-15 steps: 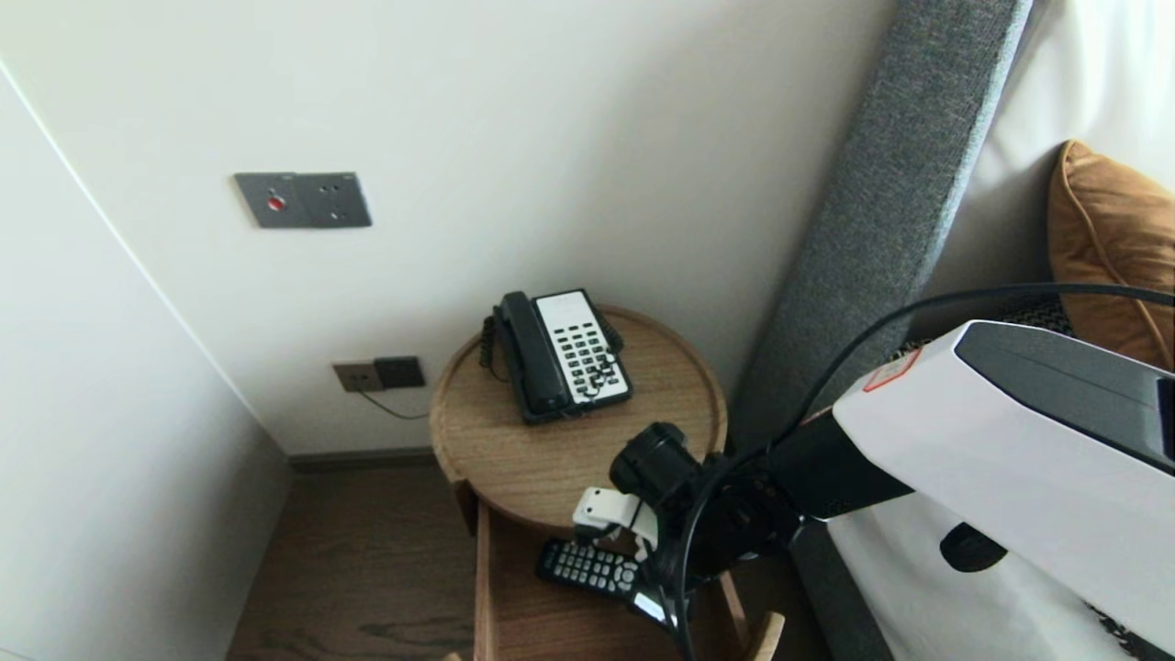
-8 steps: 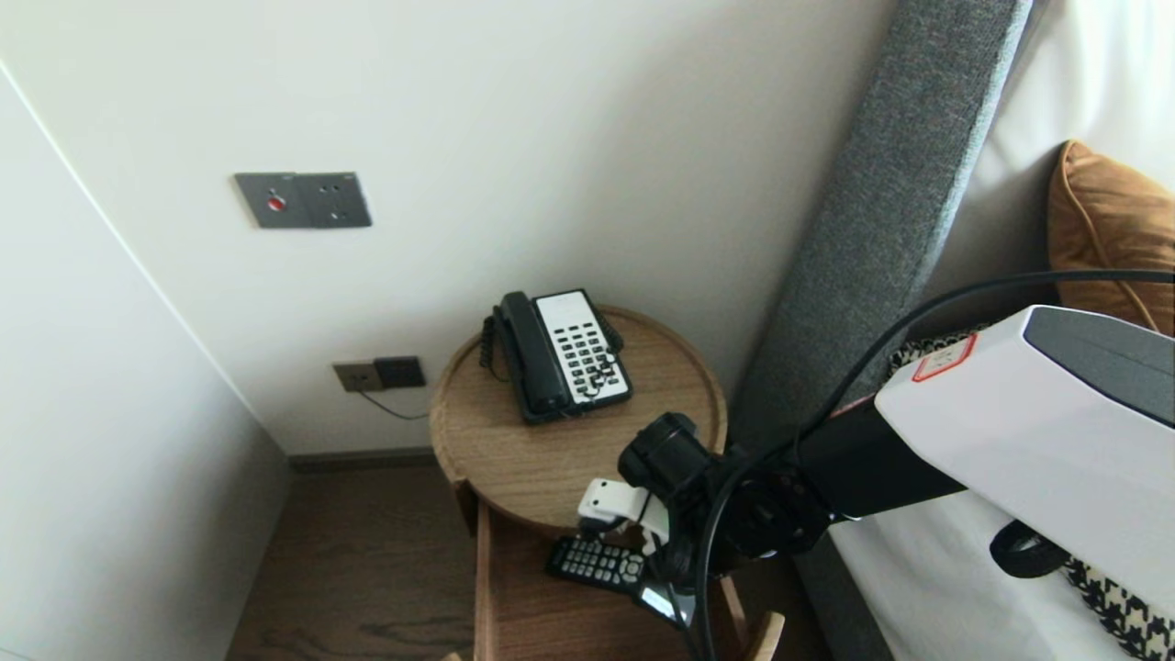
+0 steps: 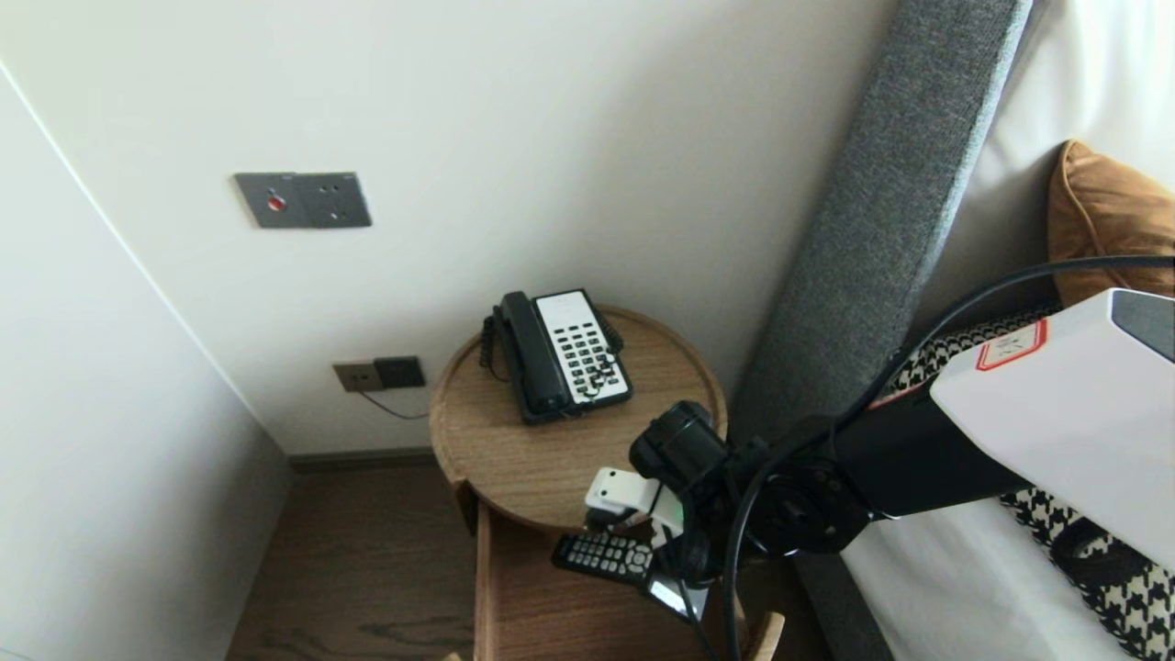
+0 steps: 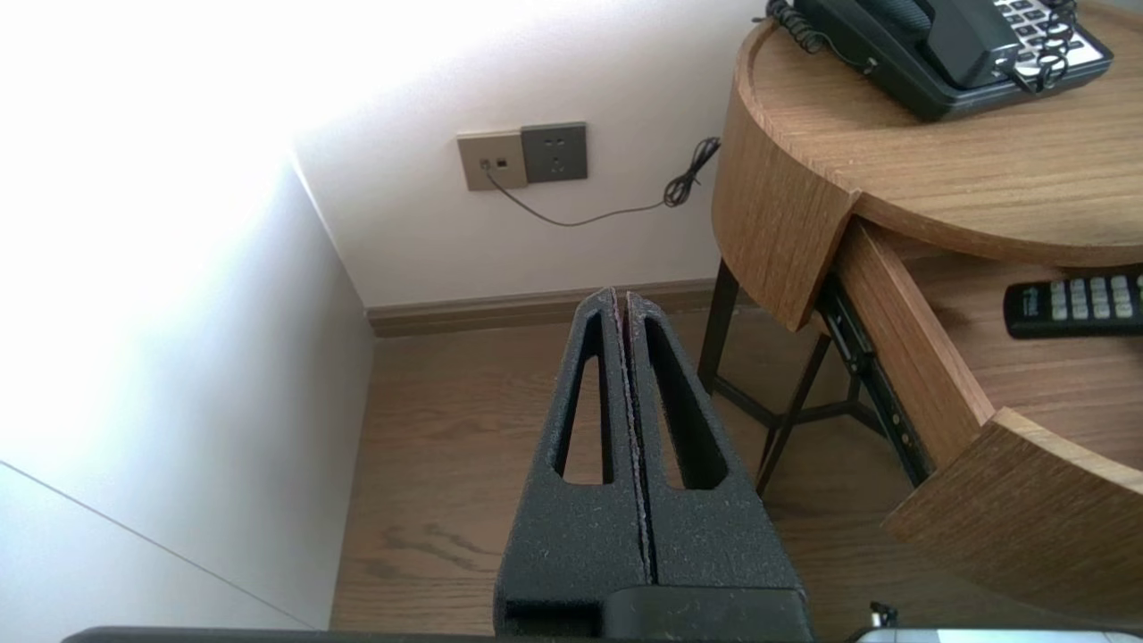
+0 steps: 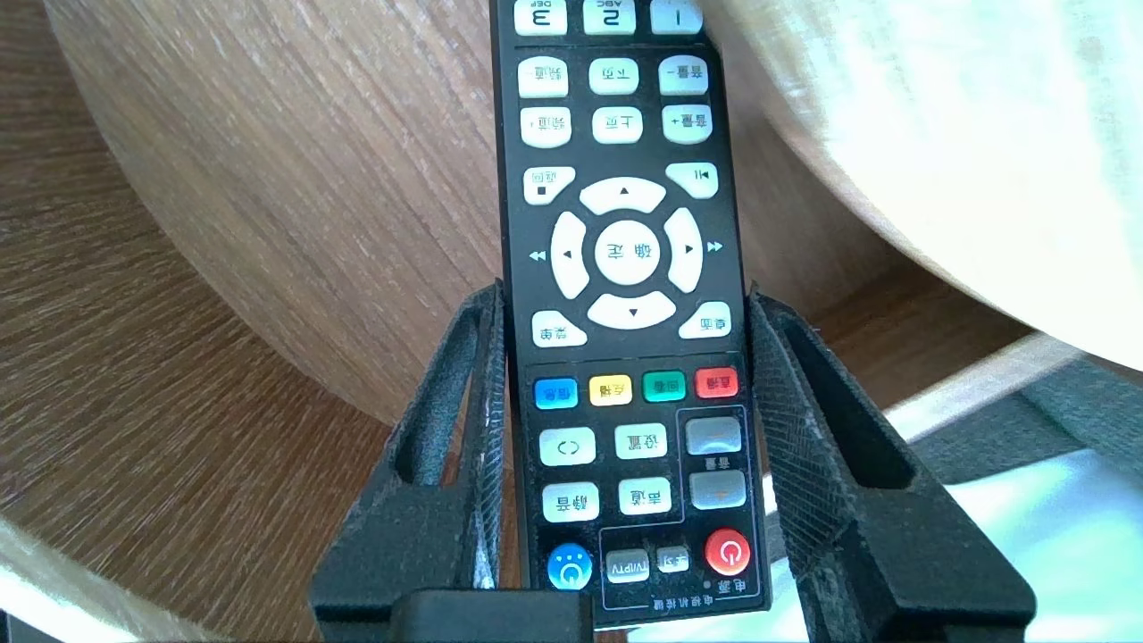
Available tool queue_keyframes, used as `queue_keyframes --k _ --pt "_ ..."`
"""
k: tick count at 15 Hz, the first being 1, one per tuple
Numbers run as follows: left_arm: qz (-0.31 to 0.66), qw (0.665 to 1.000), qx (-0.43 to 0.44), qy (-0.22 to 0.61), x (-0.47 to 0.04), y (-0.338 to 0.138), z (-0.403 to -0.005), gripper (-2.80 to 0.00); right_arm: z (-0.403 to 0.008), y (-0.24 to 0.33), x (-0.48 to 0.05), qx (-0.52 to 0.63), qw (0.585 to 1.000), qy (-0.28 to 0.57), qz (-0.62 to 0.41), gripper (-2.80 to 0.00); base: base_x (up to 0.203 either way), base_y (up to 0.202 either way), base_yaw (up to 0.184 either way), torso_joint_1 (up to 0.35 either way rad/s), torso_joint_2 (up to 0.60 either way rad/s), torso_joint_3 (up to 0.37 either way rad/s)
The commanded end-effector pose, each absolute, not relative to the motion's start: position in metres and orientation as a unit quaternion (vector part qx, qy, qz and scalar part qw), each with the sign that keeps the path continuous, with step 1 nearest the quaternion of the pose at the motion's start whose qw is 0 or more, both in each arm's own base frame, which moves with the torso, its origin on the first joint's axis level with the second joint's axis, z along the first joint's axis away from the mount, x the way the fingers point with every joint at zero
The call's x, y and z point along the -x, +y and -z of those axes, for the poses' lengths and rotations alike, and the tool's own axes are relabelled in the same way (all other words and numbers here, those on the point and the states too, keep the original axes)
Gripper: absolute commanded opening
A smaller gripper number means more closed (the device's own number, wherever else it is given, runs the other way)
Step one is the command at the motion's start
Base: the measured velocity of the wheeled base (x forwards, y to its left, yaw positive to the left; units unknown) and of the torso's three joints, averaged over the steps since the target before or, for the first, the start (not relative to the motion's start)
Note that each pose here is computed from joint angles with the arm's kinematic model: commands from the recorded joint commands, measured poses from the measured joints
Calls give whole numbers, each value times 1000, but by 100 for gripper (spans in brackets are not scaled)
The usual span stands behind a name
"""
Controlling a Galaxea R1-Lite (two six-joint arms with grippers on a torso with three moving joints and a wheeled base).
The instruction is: Take the remote control out of the drawer one by one and place them on the table
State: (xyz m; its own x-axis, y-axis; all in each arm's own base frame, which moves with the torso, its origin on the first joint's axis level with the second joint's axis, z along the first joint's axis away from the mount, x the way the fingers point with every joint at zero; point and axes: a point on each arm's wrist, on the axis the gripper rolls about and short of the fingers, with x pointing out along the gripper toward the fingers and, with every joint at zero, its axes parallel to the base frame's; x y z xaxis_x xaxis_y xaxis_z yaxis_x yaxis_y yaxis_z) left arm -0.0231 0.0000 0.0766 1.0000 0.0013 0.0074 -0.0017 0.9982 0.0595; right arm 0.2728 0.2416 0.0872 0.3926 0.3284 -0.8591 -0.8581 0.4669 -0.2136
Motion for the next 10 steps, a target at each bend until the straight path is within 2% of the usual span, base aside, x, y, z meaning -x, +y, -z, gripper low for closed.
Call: queue_keyframes --k 1,10 --pt "-1 1000 -30 -4 23 0 -77 -280 -93 240 -269 340 765 384 -391 -280 0 0 0 0 0 0" --pt "2 999 -42 -3 23 0 -76 -280 -102 249 -252 344 760 368 -410 -280 0 0 0 0 0 0"
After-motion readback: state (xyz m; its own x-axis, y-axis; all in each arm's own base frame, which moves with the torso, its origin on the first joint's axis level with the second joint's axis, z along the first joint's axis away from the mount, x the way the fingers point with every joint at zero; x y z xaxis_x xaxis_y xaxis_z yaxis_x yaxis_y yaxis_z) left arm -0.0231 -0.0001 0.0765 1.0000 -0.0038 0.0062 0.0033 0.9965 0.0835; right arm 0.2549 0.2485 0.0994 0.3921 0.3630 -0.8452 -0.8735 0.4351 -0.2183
